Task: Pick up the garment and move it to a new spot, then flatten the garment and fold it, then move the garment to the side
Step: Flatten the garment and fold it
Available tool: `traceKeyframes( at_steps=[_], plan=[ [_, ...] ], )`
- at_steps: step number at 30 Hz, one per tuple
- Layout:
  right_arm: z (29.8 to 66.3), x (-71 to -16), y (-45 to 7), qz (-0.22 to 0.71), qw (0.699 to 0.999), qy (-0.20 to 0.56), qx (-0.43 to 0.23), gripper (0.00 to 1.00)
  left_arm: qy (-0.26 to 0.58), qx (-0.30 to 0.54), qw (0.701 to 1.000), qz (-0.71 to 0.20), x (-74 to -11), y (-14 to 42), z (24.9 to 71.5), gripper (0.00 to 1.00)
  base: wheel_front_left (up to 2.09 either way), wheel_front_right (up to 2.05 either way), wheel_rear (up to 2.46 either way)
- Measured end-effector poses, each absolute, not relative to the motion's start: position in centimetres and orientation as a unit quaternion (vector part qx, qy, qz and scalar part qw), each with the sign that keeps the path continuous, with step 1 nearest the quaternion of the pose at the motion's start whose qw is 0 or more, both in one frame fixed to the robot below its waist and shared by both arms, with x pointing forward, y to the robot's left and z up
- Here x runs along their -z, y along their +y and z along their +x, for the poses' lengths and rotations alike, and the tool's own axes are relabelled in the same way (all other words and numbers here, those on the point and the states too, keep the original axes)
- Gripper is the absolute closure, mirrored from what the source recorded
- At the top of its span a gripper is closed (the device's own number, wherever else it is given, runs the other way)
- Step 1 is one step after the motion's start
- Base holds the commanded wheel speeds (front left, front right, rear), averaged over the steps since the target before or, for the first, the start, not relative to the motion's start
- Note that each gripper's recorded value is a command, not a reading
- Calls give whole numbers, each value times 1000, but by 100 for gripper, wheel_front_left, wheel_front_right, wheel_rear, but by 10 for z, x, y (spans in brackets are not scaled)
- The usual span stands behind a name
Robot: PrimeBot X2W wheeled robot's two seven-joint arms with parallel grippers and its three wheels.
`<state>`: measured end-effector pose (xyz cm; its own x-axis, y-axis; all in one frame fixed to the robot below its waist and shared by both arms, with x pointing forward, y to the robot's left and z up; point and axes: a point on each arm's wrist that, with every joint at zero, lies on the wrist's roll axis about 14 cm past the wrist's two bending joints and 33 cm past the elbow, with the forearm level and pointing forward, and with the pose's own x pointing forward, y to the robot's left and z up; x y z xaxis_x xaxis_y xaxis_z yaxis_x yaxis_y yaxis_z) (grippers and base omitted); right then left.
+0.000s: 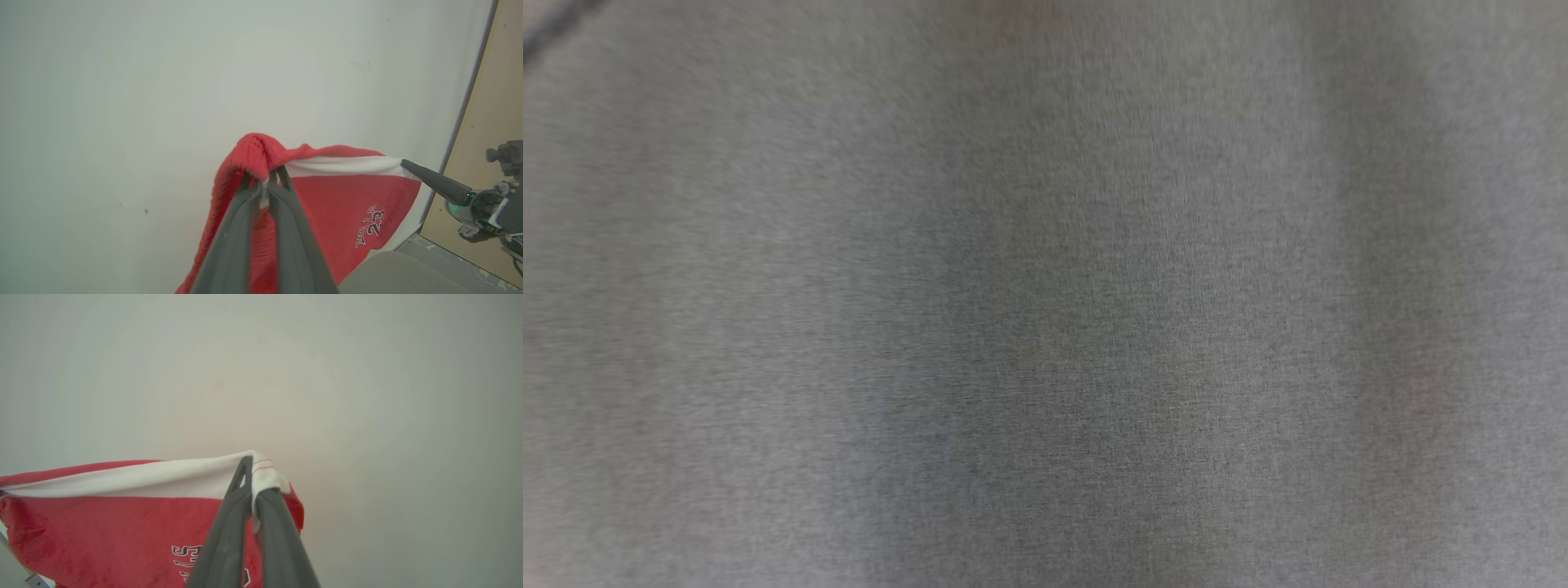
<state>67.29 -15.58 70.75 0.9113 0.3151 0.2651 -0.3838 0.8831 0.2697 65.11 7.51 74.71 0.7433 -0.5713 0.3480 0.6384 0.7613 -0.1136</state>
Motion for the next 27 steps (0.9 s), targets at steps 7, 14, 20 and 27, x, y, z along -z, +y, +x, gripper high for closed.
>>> traceKeyframes(
  at_steps=[7, 14, 20, 27],
  plan=[
    [701, -705, -179, 159, 969, -123, -145, 100, -142, 343, 923, -102, -734, 55, 677, 100, 0, 0, 0],
    [704, -687, -184, 156, 970, -111, -153, 100, -128, 372, 914, -97, -703, 34, 677, 100, 0, 0, 0],
    [677, -618, -189, 140, 975, -40, -167, 100, -100, 407, 897, -144, -657, 22, 647, 100, 0, 0, 0],
    [606, -525, -200, 175, 969, 61, -163, 100, -9, 396, 893, -212, -578, 33, 595, 100, 0, 0, 0]
  ],
)
